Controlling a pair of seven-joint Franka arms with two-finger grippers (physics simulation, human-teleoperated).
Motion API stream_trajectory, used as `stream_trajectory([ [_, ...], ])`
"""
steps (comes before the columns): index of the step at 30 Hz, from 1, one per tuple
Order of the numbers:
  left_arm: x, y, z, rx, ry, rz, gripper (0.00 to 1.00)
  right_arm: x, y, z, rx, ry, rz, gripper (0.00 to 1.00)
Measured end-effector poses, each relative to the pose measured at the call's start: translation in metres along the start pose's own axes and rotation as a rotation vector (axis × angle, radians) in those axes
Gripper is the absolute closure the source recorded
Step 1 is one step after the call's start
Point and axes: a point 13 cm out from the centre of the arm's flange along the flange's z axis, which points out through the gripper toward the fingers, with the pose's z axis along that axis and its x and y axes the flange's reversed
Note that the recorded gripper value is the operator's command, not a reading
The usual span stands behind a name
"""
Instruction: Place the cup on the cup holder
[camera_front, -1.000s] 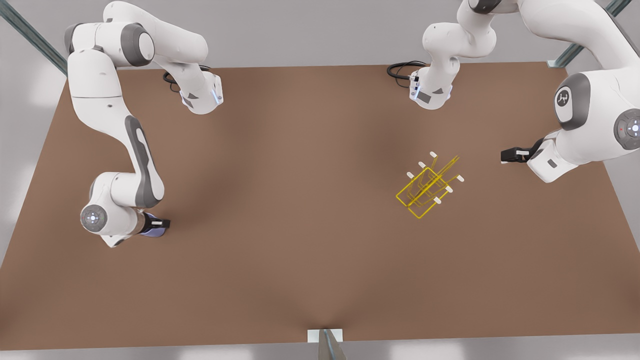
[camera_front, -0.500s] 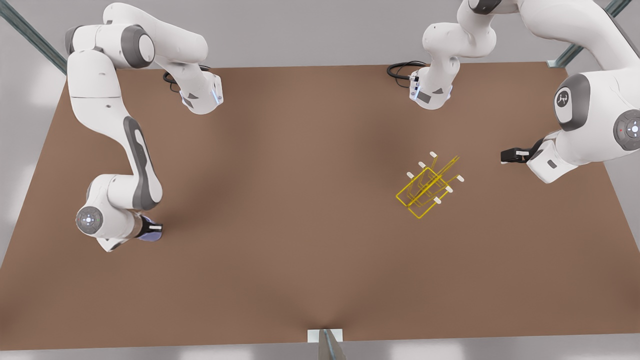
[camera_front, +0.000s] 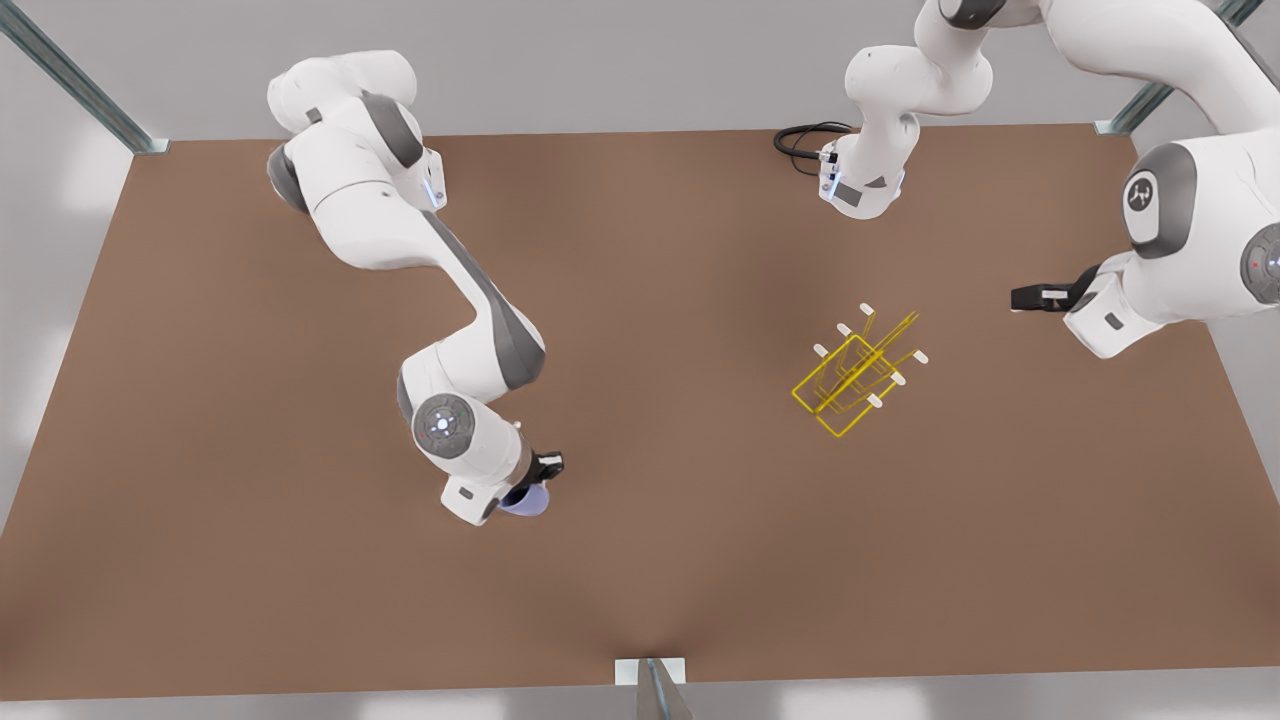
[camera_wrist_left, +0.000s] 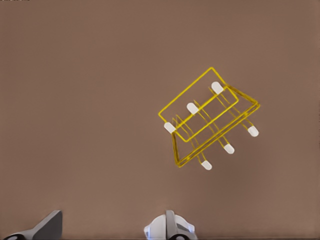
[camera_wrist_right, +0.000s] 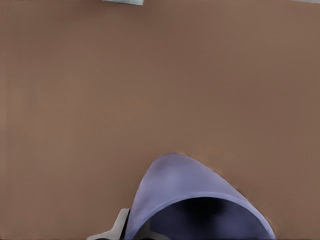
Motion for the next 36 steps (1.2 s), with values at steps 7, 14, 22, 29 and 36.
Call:
stream_trajectory([
  [7, -0.015, -0.059, 0.001, -0.025, -0.016, 0.104, 0.00, 0.038, 0.162, 0.078, -0.170, 0.057, 0.119, 0.79],
  [14, -0.019, -0.064, 0.004, -0.029, -0.023, 0.071, 0.00, 0.010, 0.202, 0.068, -0.630, 0.172, 0.552, 0.79],
  [22, -0.029, -0.062, 0.016, -0.035, -0.007, 0.025, 0.00, 0.030, 0.166, 0.115, -1.004, 0.477, 0.966, 0.79],
  [29, -0.035, -0.062, 0.023, -0.038, -0.002, -0.008, 0.00, 0.036, 0.138, 0.177, -1.022, 0.402, 0.952, 0.79],
  [36, -0.035, -0.061, 0.023, -0.038, -0.005, -0.032, 0.00, 0.040, 0.134, 0.197, -0.983, 0.306, 0.831, 0.00],
])
